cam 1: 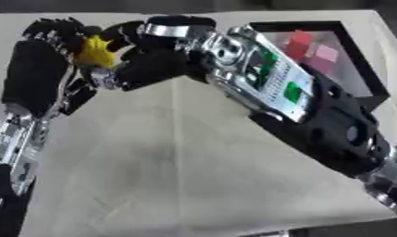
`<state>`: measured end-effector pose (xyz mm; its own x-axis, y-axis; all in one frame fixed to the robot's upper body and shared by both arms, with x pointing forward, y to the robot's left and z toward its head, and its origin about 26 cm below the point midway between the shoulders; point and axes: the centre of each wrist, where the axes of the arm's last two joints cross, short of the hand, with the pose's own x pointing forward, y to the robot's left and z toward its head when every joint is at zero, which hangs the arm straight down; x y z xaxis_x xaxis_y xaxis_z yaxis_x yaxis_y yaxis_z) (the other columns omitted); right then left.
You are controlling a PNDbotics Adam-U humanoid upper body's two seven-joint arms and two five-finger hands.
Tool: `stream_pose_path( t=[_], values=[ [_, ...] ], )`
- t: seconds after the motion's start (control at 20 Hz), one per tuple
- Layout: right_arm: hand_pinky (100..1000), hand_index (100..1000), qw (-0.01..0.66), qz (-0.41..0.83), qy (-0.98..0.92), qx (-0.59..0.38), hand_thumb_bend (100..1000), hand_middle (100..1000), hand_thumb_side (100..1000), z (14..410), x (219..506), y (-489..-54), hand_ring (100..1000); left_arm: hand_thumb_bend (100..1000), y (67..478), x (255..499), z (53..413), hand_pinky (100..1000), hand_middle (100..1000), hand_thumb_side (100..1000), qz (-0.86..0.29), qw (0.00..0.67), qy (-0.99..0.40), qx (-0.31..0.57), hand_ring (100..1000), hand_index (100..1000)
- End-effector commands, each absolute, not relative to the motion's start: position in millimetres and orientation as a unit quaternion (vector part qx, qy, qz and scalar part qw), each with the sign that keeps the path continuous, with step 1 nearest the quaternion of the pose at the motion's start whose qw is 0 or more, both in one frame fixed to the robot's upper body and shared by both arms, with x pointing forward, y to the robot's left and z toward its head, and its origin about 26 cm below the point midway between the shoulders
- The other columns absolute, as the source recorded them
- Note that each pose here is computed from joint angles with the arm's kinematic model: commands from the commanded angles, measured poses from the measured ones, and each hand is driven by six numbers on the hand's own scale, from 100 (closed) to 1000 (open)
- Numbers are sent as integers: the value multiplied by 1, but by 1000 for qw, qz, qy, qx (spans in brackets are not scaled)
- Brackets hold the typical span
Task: Pick up the objects with one hand, pass them to the other hand, and then place them into the box on the other side of the table.
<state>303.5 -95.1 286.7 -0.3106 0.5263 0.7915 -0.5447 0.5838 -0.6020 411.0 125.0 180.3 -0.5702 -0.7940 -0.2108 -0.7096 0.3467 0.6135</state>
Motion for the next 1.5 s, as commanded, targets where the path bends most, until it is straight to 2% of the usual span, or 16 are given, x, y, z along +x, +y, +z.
stream_pose_path(
  t=[0.05,0.45,0.85,1.2,1.35,1.45,1.5],
  values=[
    [986,1000,579,449,-680,-17,251,974,421,288,312,-92,992,112,124,411,189,667,566,100,-320,48,-829,456,589,738],
    [995,1000,568,419,-705,-74,270,974,402,286,319,-96,993,124,126,412,185,667,567,100,-327,48,-822,464,590,738],
    [996,1000,571,438,-692,-47,232,973,431,283,323,-90,990,100,115,411,189,667,568,100,-312,31,-839,445,589,735],
    [1000,1000,581,437,-685,-52,250,975,443,278,336,-88,993,100,107,410,193,665,566,100,-290,0,-854,431,589,733],
    [991,1000,582,433,-687,-47,268,949,400,276,343,-86,978,100,102,409,191,666,567,100,-291,-8,-860,419,591,734],
    [970,1000,587,423,-688,-44,279,863,330,275,347,-85,940,100,98,409,190,667,569,100,-293,-14,-863,411,592,734],
    [969,1000,592,415,-689,-45,275,860,330,274,350,-85,939,100,97,408,190,667,569,100,-293,-18,-865,407,592,734]
  ],
)
